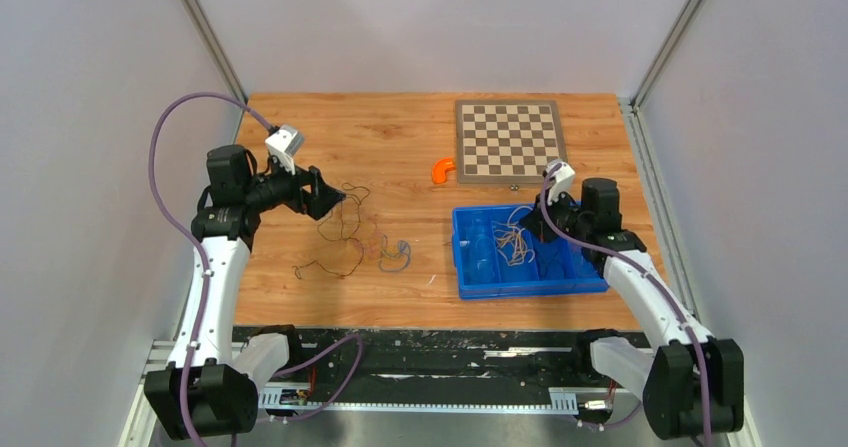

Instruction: Untangle the cables

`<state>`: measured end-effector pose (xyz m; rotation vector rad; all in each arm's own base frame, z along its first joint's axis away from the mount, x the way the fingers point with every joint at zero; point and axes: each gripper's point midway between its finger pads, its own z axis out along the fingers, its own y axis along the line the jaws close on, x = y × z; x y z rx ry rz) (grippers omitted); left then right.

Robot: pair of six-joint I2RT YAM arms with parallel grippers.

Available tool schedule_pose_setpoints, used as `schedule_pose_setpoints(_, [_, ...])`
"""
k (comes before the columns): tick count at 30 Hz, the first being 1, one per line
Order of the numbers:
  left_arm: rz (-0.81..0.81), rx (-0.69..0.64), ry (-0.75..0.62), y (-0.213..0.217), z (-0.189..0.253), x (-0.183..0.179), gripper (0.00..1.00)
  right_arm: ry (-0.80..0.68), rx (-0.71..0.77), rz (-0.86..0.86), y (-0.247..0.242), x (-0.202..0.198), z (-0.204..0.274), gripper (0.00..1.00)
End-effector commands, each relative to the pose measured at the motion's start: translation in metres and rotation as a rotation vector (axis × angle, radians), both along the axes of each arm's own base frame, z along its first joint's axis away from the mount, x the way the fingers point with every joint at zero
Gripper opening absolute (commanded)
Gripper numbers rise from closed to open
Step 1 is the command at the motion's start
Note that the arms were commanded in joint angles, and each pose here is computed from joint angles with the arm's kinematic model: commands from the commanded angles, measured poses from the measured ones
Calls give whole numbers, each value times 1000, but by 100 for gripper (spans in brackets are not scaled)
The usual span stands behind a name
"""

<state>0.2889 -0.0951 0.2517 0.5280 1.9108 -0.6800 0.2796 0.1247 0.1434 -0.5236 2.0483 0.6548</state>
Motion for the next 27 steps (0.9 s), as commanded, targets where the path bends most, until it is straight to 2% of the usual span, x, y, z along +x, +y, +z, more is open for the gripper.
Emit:
schedule_pose_setpoints(1, [-2, 9, -9, -1, -2, 2, 100, -113, -118, 2, 2, 29, -11, 0])
schedule_pose_setpoints(12, [28, 50, 15, 7, -12, 4, 100, -58, -292, -105, 2, 44, -42, 0])
schedule_pose_setpoints(13, [36, 58, 20, 8, -14, 5, 100, -53, -298, -101, 2, 43, -40, 3])
schedule_pose_setpoints(15, [44, 68, 26, 10, -14, 6, 100, -38, -301, -86, 4, 40, -33, 18])
schedule_pose_setpoints(18, [57, 76, 38, 13, -13, 6, 100, -19, -278, -53, 9, 31, -16, 34])
schedule_pose_setpoints(24, [88, 109, 62, 19, -19, 8, 100, -72, -192, 15, 22, 17, 34, 58])
schedule_pose_setpoints(27, [121, 174, 138, 32, -40, 10, 100, -105, -181, 37, 24, 13, 55, 73])
